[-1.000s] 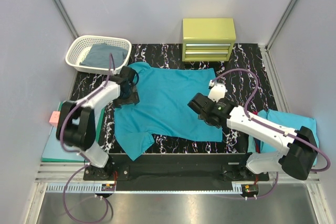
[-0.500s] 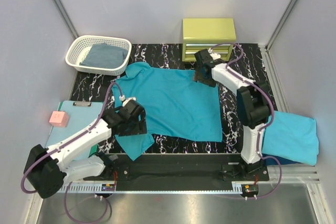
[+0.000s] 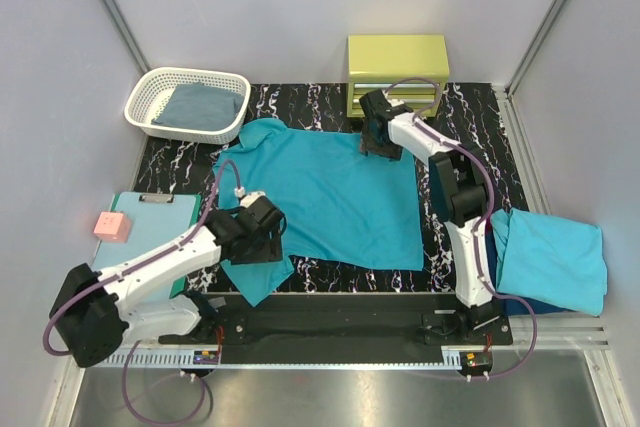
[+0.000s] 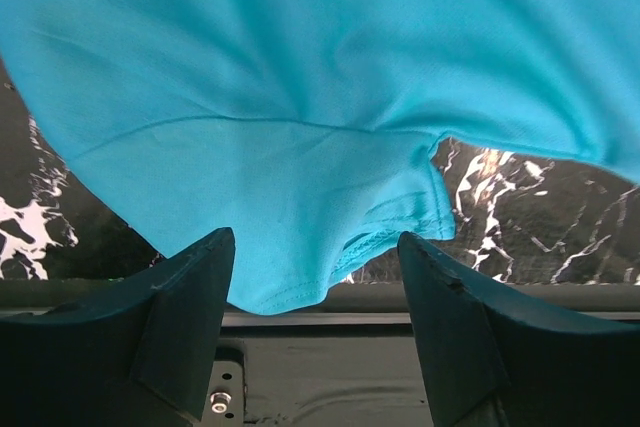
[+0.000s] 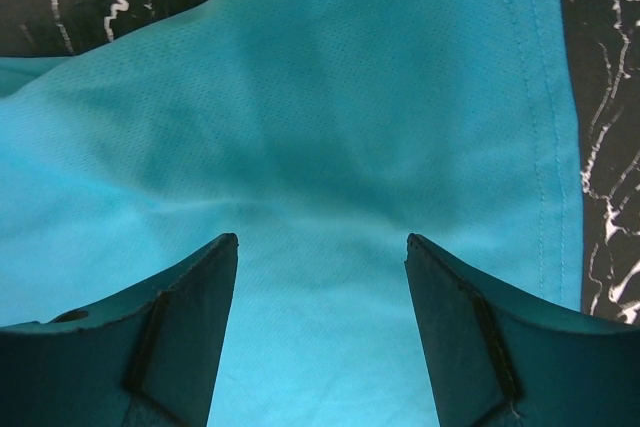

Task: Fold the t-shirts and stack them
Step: Flatten the tshirt out

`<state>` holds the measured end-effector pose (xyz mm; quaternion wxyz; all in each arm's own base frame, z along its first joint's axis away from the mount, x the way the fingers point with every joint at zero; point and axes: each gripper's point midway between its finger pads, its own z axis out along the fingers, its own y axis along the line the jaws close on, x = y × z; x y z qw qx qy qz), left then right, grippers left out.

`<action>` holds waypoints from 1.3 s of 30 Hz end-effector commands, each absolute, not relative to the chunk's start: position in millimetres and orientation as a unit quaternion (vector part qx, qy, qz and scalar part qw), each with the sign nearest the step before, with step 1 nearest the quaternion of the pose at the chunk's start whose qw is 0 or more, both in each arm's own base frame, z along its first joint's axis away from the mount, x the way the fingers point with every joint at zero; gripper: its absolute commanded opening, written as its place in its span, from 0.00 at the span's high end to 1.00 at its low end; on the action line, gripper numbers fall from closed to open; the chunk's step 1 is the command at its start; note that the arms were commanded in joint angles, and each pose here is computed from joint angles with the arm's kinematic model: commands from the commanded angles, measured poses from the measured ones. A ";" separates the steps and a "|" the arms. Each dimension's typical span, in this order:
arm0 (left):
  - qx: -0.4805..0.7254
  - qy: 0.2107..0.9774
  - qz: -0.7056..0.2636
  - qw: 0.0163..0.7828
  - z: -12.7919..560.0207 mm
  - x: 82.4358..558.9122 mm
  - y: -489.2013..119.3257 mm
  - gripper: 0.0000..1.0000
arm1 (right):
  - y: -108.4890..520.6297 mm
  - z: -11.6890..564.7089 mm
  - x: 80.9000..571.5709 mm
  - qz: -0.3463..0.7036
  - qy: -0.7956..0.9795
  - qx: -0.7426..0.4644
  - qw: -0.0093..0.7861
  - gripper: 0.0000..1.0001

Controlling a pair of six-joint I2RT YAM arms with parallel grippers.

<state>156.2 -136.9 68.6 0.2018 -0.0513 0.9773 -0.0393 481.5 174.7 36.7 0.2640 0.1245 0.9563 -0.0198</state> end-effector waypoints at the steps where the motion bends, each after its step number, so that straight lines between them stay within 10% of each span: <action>1: -0.051 0.979 -0.028 0.196 62.3 151.7 -142.9 0.30 | 162.1 35.7 488.0 -0.041 0.957 0.123 0.259 0.25; 30: -0.042 0.995 0.035 0.081 3.3 54.2 -122.3 0.35 | 116.6 6.2 511.8 -0.034 0.957 0.194 0.215 0.27; 39: -0.007 0.970 -0.040 0.239 83.5 90.0 -166.0 0.29 | 119.3 15.4 511.3 -0.009 0.957 0.191 0.217 0.30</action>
